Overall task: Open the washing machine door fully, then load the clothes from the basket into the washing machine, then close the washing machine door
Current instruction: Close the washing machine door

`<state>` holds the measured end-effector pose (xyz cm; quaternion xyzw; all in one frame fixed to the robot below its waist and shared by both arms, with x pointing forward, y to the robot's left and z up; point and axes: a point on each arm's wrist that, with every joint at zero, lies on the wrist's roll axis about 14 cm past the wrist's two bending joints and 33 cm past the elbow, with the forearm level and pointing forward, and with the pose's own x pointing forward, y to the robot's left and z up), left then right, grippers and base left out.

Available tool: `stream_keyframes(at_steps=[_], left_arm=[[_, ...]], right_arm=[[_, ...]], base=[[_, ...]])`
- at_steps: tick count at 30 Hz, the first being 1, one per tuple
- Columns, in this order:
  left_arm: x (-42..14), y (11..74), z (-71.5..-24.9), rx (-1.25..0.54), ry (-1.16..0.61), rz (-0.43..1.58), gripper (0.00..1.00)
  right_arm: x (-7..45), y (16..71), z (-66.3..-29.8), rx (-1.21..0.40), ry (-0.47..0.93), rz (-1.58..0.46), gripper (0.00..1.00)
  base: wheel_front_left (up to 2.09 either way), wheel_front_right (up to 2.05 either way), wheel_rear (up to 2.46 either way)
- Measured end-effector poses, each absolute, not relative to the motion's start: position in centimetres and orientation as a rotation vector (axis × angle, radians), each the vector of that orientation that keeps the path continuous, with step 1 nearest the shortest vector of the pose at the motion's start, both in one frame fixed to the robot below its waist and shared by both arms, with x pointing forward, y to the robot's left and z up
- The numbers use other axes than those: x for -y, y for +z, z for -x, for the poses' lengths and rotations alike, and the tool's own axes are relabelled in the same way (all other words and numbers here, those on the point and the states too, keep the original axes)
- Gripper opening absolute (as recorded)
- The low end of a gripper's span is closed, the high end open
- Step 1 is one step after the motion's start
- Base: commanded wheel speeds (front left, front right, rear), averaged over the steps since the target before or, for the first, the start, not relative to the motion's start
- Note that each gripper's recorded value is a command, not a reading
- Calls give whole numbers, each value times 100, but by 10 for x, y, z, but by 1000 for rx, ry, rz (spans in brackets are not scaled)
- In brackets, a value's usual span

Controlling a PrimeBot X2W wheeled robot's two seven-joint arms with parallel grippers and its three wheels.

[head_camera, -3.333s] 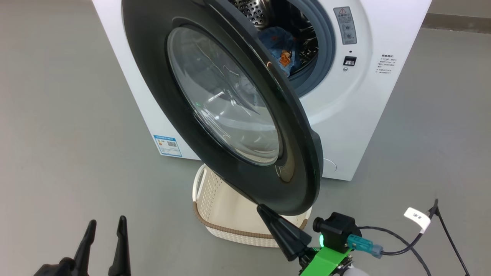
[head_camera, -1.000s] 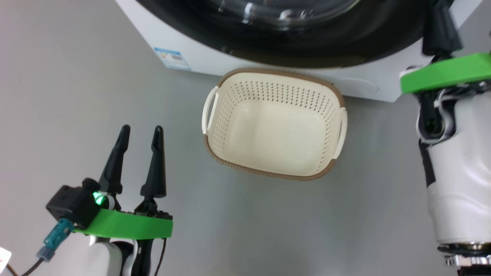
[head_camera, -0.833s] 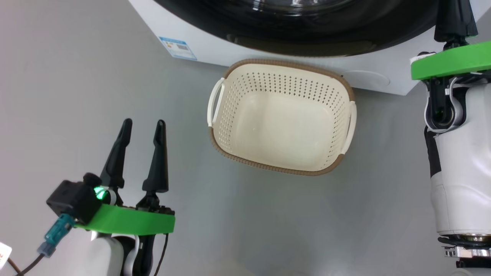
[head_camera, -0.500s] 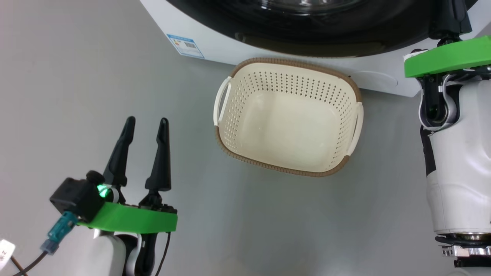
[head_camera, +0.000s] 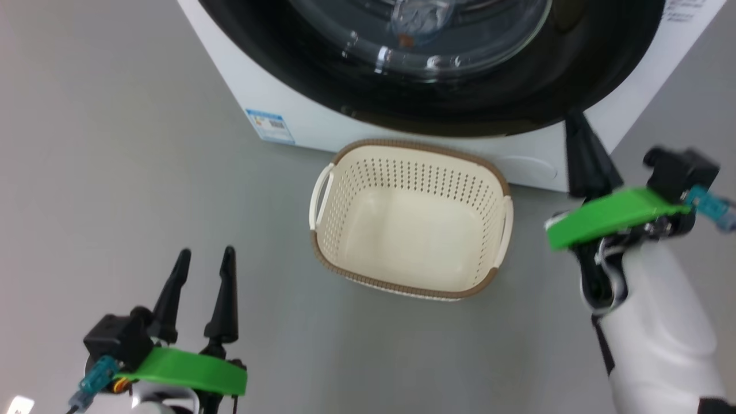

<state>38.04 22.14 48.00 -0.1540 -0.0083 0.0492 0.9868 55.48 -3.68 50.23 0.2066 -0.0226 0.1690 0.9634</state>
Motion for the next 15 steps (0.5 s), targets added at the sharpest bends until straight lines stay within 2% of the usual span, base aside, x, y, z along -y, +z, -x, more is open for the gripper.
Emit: stream_keyframes(at_steps=[8, 15], left_arm=[[-228, 476, -356, 4, 120, 317, 100], [-225, 473, -341, -6, 107, 322, 100]], right_arm=[[46, 484, -496, -31, 354, -365, 100], [73, 480, -461, -44, 302, -342, 100]], base=[[0, 0, 0], [0, 0, 0]])
